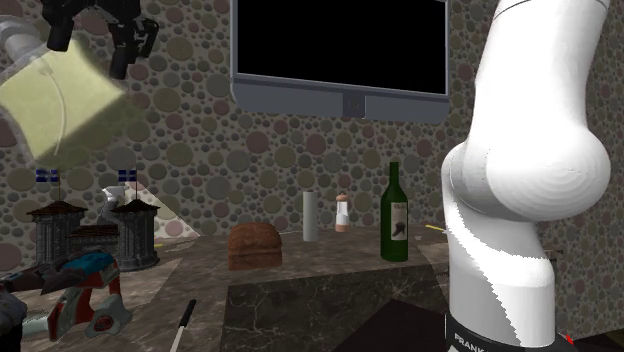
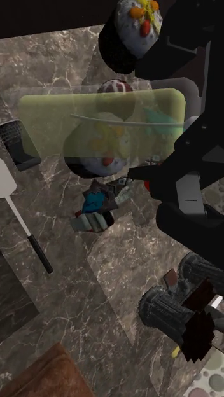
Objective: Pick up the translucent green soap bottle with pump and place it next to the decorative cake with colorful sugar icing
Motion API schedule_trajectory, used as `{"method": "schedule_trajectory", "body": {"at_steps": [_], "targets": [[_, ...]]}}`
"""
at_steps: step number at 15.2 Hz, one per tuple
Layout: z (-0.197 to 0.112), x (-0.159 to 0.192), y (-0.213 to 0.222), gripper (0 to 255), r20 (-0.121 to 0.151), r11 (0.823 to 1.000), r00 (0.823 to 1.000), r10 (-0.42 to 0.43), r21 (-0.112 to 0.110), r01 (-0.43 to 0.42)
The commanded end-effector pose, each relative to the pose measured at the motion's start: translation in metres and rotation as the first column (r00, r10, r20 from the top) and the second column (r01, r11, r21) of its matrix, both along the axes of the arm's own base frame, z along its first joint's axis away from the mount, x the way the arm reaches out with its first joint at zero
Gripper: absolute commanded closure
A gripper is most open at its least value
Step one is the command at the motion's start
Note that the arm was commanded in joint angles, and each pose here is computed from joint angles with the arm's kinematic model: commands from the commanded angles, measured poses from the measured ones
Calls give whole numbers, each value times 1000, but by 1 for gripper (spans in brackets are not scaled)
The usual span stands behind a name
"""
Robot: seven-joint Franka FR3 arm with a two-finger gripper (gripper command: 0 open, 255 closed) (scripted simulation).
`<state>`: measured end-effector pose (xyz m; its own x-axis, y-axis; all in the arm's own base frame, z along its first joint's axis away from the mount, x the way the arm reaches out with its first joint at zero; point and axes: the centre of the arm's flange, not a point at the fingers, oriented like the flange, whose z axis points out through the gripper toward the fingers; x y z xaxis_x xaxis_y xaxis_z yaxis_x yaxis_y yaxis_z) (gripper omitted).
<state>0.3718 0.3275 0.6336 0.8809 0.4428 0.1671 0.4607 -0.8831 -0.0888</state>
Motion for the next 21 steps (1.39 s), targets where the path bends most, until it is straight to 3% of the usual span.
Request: {"method": "schedule_trajectory", "body": {"at_steps": [1, 18, 21], "targets": [[-1, -6, 25, 255, 0, 1000, 1000, -1, 1, 1], [-1, -54, 249, 255, 0, 1000, 1000, -1, 1, 1], [-17, -54, 249, 255, 0, 1000, 1000, -1, 1, 1]]}}
